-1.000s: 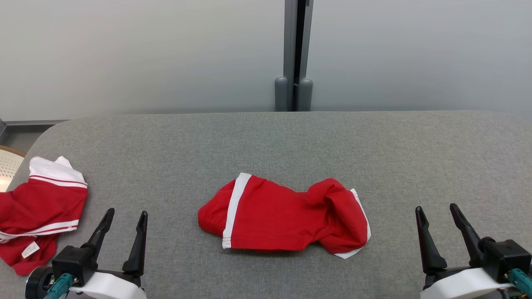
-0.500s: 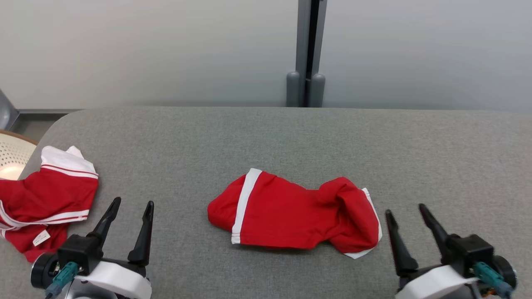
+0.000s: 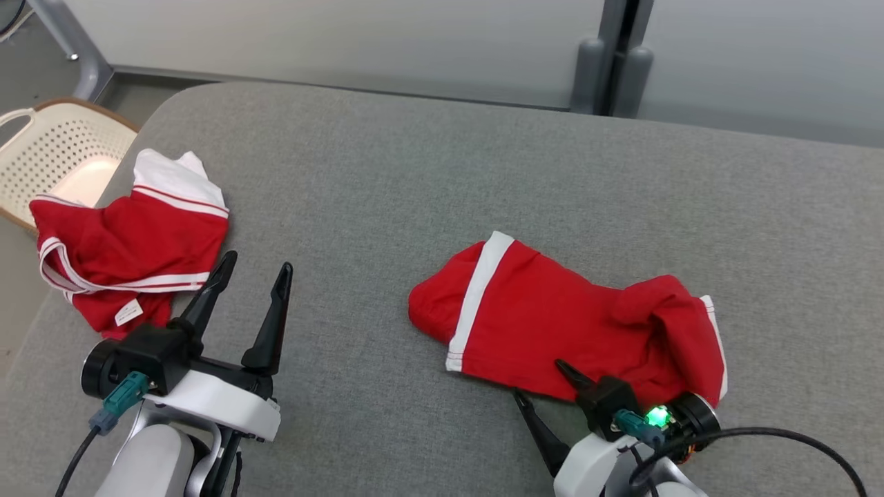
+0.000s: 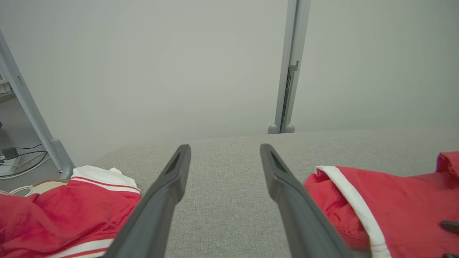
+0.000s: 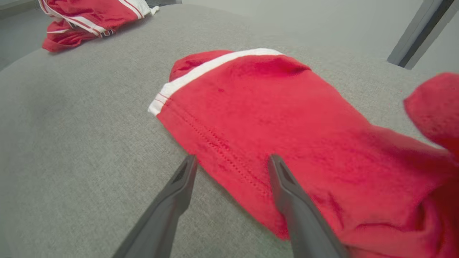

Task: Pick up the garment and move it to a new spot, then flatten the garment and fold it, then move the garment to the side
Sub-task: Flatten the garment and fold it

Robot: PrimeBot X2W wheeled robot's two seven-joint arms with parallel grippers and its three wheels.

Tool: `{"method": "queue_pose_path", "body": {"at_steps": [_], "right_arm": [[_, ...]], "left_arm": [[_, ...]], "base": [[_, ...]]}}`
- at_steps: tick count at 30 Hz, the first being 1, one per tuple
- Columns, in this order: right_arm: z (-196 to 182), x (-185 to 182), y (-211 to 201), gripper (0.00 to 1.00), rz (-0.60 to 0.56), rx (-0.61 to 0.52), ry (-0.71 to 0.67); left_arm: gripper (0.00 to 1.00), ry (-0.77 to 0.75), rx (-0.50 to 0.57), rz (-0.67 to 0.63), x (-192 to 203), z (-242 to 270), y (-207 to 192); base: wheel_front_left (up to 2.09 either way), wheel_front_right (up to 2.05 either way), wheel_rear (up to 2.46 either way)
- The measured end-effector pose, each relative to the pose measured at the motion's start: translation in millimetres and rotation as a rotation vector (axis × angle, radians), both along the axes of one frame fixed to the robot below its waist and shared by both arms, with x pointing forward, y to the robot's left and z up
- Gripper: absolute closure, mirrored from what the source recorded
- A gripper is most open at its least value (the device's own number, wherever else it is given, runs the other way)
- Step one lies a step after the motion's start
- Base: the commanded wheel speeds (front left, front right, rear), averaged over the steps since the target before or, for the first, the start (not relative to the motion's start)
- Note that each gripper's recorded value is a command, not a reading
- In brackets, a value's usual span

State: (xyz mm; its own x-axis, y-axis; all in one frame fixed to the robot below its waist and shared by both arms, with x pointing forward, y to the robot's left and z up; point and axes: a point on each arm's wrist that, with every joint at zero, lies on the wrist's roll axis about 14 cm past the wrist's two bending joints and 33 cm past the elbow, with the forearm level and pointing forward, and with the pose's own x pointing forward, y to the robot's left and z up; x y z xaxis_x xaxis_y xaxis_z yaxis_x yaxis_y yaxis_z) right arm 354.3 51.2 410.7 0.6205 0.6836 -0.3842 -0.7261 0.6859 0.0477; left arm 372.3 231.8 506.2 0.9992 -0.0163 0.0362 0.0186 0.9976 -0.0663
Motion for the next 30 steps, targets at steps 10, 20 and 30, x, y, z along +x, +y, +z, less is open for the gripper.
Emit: {"method": "queue_pose_path", "body": {"at_steps": [10,20,30], "right_arm": [[-28,12,9,1.0,0.057,-0.083,0.035],[29,42,-12,1.0,-0.107,0.141,-0.062],[21,52,-116,1.0,-0.539,0.385,0.06]], "left_arm": [[0.0,0.021,0.006,0.02,4,-7,9],[0.0,-0.007,0.02,-0.015,11,0,0],[0.0,-0.019,0.023,-0.1,23,0,-27]], "base": [[0.0,0.0,0.0],[0.0,0.0,0.0],[0.0,0.0,0.0]]}}
